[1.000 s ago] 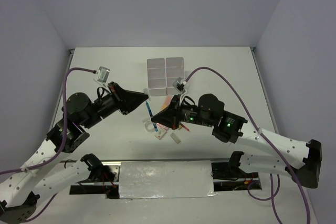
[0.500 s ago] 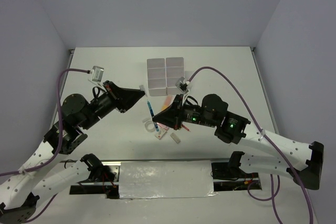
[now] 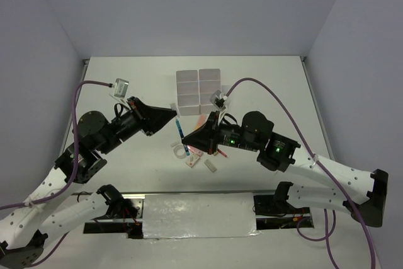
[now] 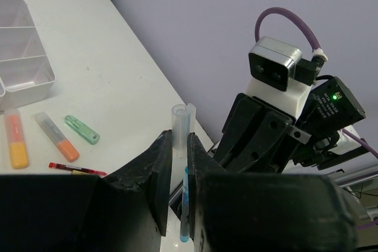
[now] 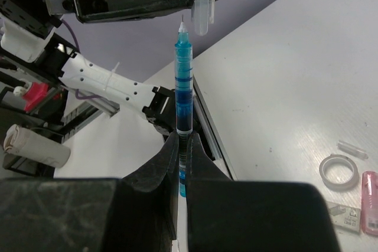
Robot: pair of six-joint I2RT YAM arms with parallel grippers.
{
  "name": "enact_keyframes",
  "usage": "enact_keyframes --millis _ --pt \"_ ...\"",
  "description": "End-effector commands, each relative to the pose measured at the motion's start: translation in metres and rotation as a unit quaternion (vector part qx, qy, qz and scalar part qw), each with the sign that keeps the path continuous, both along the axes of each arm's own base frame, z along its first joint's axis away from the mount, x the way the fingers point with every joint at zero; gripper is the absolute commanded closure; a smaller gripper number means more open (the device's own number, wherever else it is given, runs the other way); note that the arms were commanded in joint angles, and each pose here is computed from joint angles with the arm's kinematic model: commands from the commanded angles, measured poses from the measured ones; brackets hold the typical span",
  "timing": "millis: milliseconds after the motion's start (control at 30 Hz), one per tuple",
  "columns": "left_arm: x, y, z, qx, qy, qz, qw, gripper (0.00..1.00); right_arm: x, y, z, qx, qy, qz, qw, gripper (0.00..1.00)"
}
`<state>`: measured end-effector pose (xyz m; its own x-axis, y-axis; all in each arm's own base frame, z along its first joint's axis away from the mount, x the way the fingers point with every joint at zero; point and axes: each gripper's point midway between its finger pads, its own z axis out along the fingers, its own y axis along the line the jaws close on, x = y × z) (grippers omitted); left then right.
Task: Sort the stationery into containers
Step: Close the pen cap on the pen.
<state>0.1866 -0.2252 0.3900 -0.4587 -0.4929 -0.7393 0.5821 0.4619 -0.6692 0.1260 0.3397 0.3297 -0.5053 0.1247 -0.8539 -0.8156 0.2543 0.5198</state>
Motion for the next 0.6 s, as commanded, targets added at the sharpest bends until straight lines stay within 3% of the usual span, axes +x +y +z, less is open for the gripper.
enact_keyframes --millis 0,567 --pt "-0.009 0.000 0.027 -0.035 -0.026 -0.016 0.999 1.00 0.002 0.003 0.028 0.029 -0.026 -0.002 0.999 1.00" --pt "-0.006 0.010 0.029 -0.030 -0.033 0.010 0.999 1.00 0.001 0.002 0.021 0.027 -0.021 -0.003 0.999 1.00"
